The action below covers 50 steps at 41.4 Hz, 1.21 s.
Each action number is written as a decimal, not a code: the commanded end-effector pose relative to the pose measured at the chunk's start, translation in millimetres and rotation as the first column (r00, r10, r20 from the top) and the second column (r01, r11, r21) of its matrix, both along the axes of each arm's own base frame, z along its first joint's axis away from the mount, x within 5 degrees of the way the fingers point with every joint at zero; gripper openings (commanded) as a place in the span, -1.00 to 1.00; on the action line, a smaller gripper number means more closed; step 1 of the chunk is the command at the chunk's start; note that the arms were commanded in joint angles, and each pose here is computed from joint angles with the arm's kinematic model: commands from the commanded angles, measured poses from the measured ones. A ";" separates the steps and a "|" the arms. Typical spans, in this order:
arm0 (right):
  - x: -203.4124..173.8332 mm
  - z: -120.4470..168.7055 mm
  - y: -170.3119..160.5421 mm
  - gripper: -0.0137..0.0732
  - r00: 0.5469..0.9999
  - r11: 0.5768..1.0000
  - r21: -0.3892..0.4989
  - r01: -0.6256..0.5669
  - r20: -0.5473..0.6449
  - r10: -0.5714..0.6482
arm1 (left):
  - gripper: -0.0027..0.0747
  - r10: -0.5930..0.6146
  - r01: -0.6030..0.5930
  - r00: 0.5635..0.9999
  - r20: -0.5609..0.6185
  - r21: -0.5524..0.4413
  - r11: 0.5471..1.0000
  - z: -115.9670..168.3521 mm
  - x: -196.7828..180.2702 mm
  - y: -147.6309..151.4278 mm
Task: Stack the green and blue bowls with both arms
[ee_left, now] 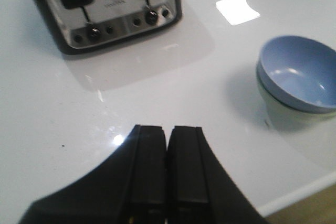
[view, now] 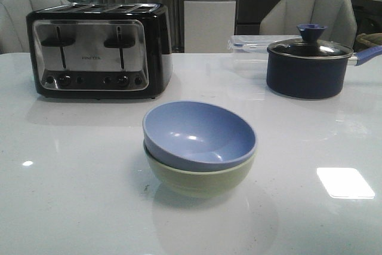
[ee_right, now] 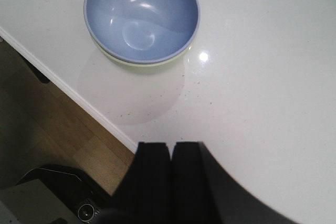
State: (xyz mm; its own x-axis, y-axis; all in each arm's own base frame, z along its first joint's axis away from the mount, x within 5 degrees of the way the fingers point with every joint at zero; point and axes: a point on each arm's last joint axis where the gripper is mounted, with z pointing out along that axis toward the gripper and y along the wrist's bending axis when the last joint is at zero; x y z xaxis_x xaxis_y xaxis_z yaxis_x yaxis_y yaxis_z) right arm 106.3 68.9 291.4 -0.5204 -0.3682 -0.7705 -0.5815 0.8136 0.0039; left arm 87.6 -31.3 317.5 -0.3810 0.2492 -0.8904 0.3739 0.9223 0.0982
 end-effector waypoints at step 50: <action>3.5 14.6 0.9 -0.55 0.996 0.999 0.035 0.001 0.092 -0.004 | -0.69 0.329 -0.189 0.797 0.506 -0.309 0.932 -100.6 -34.1 27.9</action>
State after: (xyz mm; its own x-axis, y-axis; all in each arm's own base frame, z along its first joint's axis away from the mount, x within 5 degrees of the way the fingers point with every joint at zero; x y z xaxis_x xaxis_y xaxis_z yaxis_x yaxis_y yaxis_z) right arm 106.4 68.8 291.4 -0.5195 -0.3697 -0.7703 -0.5815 0.8136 0.0017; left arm 56.1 -3.8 208.8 0.0494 -0.0087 -0.9987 0.0675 0.9977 -0.0054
